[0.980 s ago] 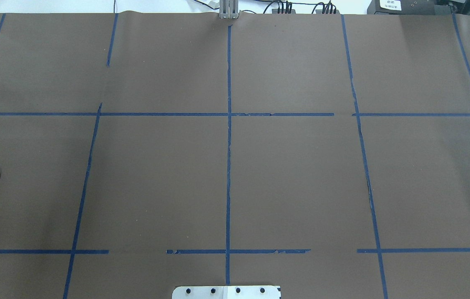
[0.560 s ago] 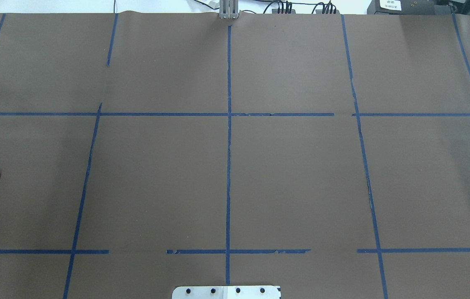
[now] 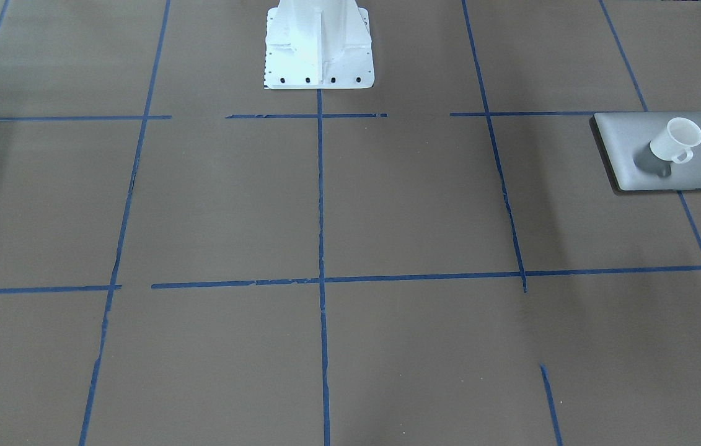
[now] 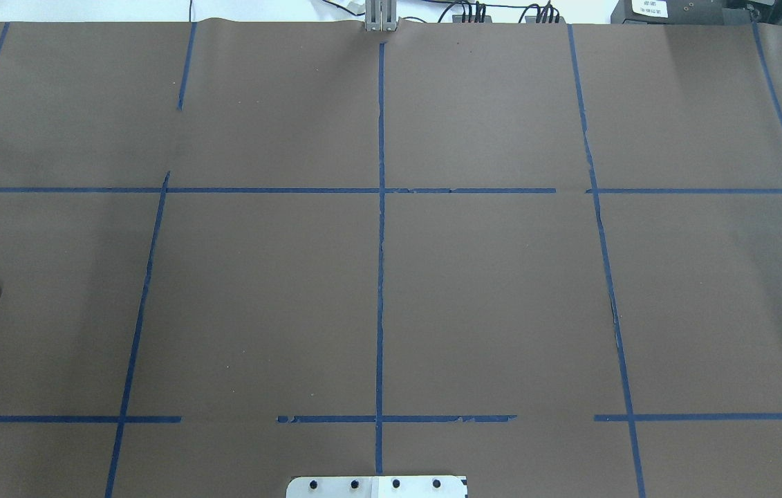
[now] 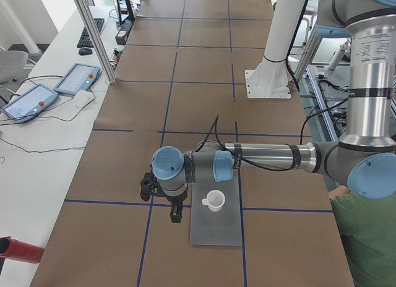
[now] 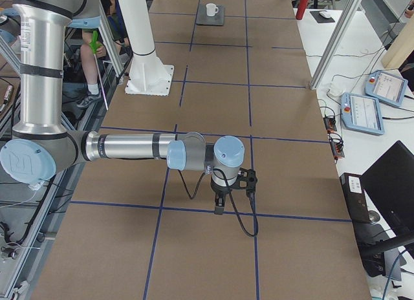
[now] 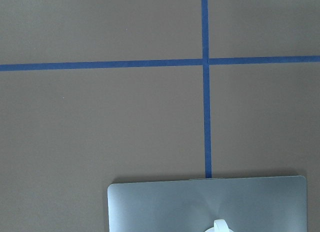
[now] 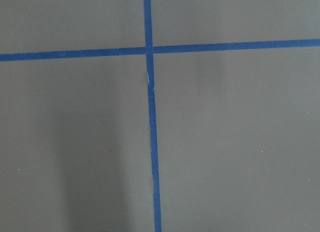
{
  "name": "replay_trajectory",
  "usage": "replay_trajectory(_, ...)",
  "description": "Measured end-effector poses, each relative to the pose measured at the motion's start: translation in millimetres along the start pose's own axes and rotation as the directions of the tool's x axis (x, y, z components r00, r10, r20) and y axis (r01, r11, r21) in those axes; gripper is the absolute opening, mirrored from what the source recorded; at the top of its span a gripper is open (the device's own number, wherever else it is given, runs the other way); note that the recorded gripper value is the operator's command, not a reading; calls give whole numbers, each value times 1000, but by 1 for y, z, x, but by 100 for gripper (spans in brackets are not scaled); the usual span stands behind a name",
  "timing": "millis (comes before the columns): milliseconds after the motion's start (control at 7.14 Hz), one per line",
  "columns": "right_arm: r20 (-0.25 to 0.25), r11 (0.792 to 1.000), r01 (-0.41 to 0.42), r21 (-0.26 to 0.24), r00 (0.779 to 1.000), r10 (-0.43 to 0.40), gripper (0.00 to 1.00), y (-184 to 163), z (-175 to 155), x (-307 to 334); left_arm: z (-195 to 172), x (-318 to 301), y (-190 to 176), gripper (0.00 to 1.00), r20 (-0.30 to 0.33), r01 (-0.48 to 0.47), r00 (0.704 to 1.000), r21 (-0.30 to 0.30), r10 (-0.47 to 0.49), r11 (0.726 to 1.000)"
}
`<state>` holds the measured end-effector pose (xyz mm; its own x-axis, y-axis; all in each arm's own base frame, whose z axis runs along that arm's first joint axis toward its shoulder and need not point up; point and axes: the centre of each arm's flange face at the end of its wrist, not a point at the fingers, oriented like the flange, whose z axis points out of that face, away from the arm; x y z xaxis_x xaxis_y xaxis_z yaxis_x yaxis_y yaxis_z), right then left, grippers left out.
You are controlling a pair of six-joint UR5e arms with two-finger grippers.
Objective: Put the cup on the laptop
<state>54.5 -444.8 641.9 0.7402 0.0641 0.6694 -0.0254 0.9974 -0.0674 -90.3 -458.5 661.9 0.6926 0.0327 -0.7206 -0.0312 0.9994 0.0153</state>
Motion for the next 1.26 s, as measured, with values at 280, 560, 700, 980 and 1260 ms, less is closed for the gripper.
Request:
replay_trajectory(280, 0, 1000, 0, 0, 1000, 0, 100, 0, 0, 0, -3, 4, -2, 100, 1, -8, 1000, 6, 8, 1000)
replay_trajectory(560, 0, 1000, 0, 0, 1000, 0, 100, 0, 0, 0, -5, 5, -3, 100, 0, -13, 1000, 11, 13, 1000)
replay_trajectory(700, 0, 1000, 0, 0, 1000, 0, 100, 0, 0, 0, -6, 6, -4, 100, 1, -16, 1000, 13, 16, 1000)
replay_trajectory(980, 0, 1000, 0, 0, 1000, 0, 100, 0, 0, 0, -8, 7, -5, 100, 1, -20, 1000, 16, 20, 1000)
replay_trajectory(1260, 0, 1000, 0, 0, 1000, 0, 100, 0, 0, 0, -10, 8, -7, 100, 1, -23, 1000, 20, 23, 1000)
